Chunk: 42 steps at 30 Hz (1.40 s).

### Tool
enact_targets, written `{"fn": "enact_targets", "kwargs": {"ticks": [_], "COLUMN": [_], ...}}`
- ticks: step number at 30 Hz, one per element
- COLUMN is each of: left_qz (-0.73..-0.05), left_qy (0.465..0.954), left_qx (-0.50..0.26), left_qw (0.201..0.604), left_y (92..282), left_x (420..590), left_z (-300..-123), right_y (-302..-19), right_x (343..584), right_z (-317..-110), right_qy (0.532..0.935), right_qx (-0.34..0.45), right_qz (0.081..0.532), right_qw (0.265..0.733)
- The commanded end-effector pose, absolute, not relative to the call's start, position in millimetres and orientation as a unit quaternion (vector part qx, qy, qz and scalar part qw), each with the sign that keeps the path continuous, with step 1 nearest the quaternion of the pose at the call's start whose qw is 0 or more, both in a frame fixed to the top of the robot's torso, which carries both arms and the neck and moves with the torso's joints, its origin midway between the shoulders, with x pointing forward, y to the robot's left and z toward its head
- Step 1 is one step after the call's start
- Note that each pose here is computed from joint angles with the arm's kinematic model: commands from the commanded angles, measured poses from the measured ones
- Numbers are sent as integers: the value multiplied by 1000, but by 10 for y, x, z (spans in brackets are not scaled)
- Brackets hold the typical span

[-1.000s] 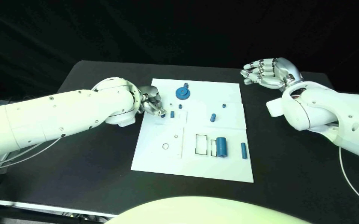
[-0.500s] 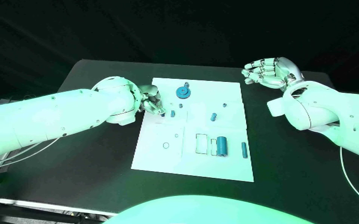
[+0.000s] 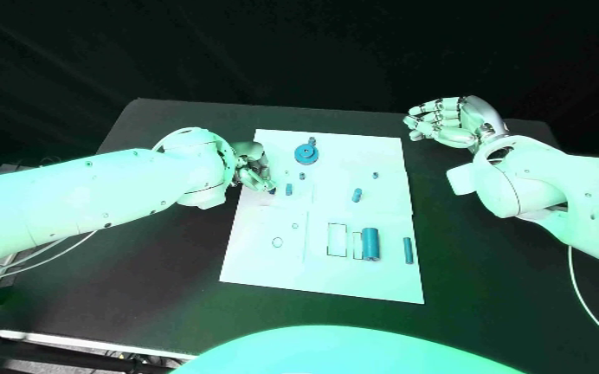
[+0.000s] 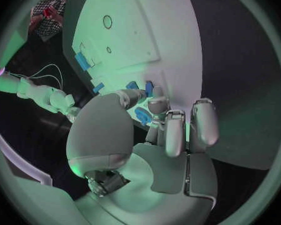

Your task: Assemble the parts on the task board

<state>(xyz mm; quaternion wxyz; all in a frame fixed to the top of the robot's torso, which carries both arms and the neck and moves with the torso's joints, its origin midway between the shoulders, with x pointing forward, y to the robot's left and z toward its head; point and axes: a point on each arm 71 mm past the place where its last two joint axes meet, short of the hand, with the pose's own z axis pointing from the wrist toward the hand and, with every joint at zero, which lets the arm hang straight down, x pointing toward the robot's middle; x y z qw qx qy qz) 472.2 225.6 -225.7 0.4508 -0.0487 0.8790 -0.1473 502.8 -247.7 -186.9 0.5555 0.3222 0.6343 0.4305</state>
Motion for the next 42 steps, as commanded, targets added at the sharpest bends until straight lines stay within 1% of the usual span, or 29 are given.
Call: {"fn": "enact_targets", "kwargs": {"ticks": [1,6,13,23,42], "left_qz": [-146,-148,-158,-161,-158], "left_qy": [880,882,888,891,885], "left_qx": [-42,-42,-44,-50,-77], "left_qw": [450,446,429,421,430], "left_y": [2244,2222,2178,2179,2240], "left_x": [4714,4709,4677,4672,4749], "left_z": [-2270,-2288,-2318,-2332,-2348], "right_y": [-2461,-2458,-2460,-2461,-2464], "right_x": [5024,5024,5023,5023,5019], "right_z": [-1870,-1872,-1873,-1873,-1868], "right_qy": [636,636,636,636,634], "right_qx": [317,317,317,317,318], "right_qz": [437,437,437,437,436], "right_qw": [552,551,551,551,554]}}
